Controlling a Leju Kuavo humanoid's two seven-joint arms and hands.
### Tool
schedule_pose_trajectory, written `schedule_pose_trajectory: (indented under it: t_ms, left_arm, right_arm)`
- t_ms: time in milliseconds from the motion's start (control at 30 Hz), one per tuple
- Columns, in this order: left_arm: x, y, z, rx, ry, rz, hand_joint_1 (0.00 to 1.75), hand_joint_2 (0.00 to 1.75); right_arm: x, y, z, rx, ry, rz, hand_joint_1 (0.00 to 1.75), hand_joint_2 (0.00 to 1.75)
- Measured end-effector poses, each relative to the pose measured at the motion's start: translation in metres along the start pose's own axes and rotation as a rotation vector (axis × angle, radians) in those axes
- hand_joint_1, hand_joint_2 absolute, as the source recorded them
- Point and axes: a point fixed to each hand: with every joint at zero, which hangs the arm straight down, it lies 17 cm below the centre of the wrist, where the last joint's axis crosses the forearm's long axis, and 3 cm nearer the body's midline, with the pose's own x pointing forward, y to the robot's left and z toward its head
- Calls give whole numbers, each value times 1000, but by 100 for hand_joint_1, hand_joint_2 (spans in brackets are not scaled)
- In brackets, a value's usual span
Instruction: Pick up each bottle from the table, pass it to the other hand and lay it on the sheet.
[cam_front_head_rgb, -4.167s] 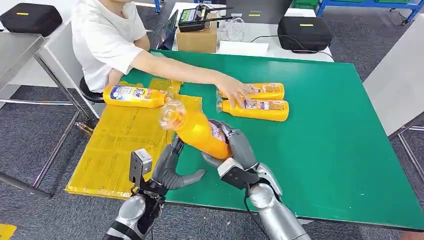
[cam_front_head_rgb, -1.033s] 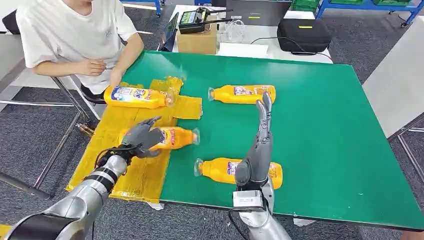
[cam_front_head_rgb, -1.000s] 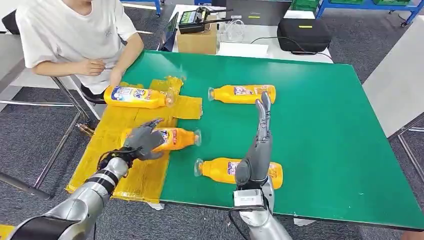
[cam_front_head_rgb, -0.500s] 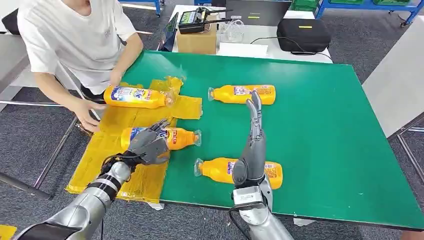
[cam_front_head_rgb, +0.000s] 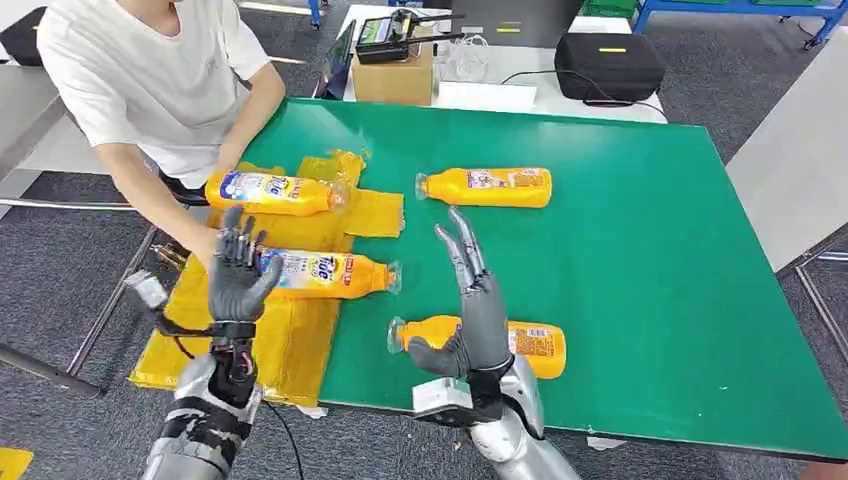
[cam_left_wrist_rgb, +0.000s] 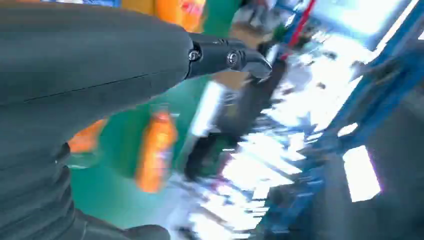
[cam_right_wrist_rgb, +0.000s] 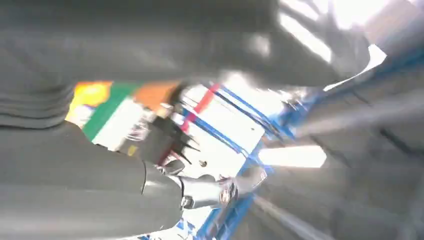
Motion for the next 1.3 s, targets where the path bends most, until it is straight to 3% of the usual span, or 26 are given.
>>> schedule_pose_trajectory:
  t_ms: [233,400,567,900,1300]
  left_arm:
    - [81,-20,28,-34,-227,15,0,175]
    - [105,-36,37,-70,-290,-30,0,175]
    - [114,-42,40,-86,-316,-48,0,175]
    - [110,-46,47,-101,-292,-37,0,175]
    - [102,-62,53,-132,-261,7,0,175]
  right_arm:
    - [-55,22,83,232,178,193,0,175]
    - [-77,15,127,302,290,251,0,175]
    - [-87,9,147,335,336,283,0,175]
    - [-136,-23,195,483,481,534,0,175]
    - [-160,-32,216,562,551,561,0,175]
